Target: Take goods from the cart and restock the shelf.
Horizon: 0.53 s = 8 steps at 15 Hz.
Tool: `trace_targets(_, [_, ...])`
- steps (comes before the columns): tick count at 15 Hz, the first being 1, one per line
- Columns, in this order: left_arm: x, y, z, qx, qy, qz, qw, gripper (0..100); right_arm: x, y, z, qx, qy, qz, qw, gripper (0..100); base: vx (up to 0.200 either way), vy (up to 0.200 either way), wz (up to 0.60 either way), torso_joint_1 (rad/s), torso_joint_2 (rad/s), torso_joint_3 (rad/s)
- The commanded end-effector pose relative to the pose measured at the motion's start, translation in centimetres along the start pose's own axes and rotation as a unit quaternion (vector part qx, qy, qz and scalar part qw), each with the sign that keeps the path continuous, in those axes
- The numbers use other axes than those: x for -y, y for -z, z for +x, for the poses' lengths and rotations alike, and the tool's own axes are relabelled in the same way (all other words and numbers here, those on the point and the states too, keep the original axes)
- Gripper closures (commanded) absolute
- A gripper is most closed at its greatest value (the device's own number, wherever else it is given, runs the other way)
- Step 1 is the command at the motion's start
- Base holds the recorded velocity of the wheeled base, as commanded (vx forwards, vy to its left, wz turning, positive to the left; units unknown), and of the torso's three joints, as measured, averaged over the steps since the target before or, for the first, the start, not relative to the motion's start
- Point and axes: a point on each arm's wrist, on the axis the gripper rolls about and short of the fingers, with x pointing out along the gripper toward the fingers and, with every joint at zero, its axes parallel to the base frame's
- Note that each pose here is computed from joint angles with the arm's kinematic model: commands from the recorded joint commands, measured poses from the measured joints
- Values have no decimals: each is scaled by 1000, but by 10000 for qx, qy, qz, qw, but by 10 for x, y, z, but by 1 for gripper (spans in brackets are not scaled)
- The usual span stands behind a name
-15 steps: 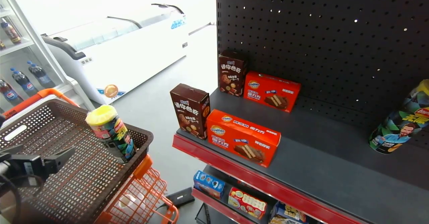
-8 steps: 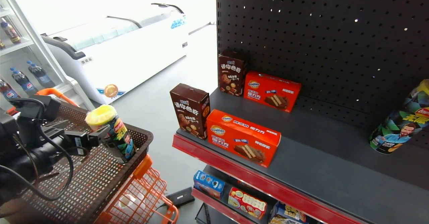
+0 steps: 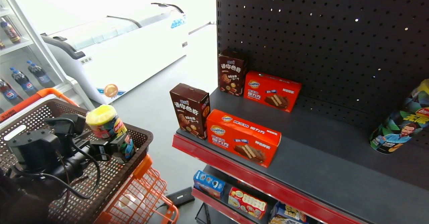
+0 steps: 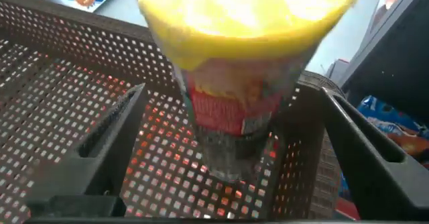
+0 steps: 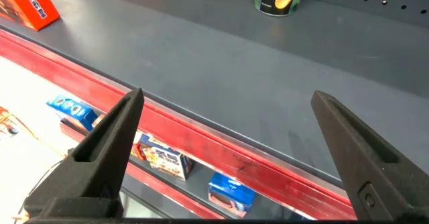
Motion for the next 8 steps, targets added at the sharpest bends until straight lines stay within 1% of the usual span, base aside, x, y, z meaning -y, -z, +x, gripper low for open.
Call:
trace_targets(1, [-1, 15, 24, -67, 19, -16, 10000, 0, 0, 0, 0, 0, -6, -1, 10000, 0, 0, 0, 0, 0, 0, 0])
trace_targets(3, [-1, 18, 34, -29, 17, -6, 10000, 0, 0, 0, 0, 0, 2, -1, 10000, 0, 0, 0, 0, 0, 0, 0])
trace_targets(5, [-3, 16, 50, 139, 8, 7, 9999, 0, 0, 0, 0, 0, 2, -1, 10000, 0, 0, 0, 0, 0, 0, 0])
trace_targets(7, [-1, 15, 59, 270, 32, 28, 9996, 0, 0, 0, 0, 0, -6, 7, 10000, 0, 0, 0, 0, 0, 0, 0])
trace_targets(8, [0, 16, 61, 256, 55, 37, 9997, 0, 0, 0, 0, 0, 2, -1, 10000, 0, 0, 0, 0, 0, 0, 0])
